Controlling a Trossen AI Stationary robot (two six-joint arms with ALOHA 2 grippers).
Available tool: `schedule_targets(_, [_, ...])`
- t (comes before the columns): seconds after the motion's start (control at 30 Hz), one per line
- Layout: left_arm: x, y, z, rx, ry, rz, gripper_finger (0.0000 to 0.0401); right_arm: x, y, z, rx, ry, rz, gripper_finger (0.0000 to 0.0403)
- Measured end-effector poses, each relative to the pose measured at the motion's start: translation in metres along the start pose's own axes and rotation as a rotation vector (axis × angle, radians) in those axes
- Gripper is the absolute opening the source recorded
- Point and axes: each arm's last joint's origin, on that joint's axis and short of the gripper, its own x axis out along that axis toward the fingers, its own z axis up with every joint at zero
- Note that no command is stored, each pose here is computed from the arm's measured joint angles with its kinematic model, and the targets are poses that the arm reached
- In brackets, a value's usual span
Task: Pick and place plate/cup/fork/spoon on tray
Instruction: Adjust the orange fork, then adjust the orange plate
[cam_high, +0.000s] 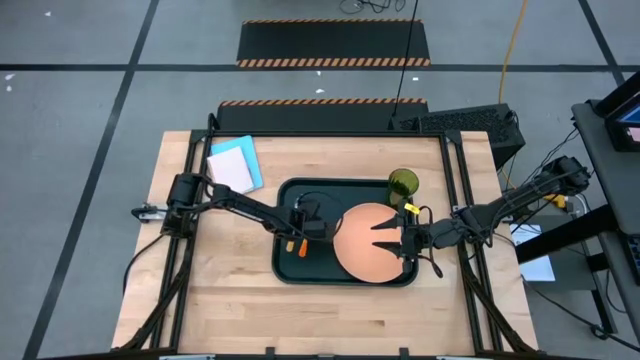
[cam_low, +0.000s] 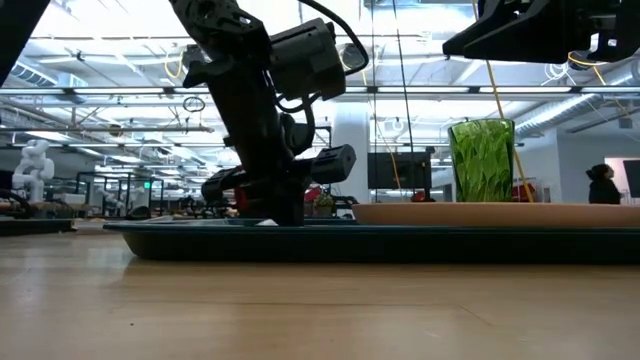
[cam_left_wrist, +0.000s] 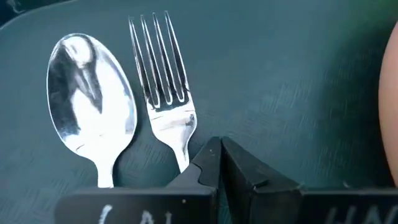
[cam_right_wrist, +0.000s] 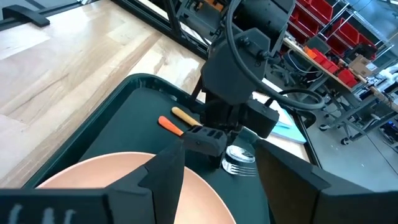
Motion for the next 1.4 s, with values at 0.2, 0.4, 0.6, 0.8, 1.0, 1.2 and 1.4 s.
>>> schedule_targets(0.2, [0.0,-0.001,0.001,-0.025,-0.03,0.002,0.0014,0.0,0.0,0.0,0.0,0.0,0.0,0.0189])
schedule_targets(0.4, [-0.027,-0.019,0.017,-0.009,-0.138,-0.19,0.0014,0.0,0.0,0.0,0.0,-0.002,-0.001,0.0189])
schedule_targets(0.6, [-0.051,-0.045,0.02,-0.004,-0.218,-0.447,0.0014,0.0,0.0,0.0,-0.003,-0.003,-0.002,0.0189])
schedule_targets(0.8, [-0.052,-0.045,0.01,-0.014,-0.173,-0.435,0.0014,0.0,0.0,0.0,-0.006,-0.005,-0.002,0.0189])
schedule_targets(1.0, [-0.048,-0.044,0.0,0.004,-0.138,-0.405,0.0014,0.0,0.0,0.0,-0.006,-0.004,-0.002,0.0189])
schedule_targets(1.2, [-0.039,-0.046,-0.002,0.005,-0.104,-0.433,0.0014,0.0,0.0,0.0,-0.006,-0.005,0.0,0.0174])
schedule_targets(1.4, [-0.036,-0.054,-0.006,-0.001,-0.133,-0.486,0.0014,0.0,0.0,0.0,-0.003,-0.002,0.003,0.0116])
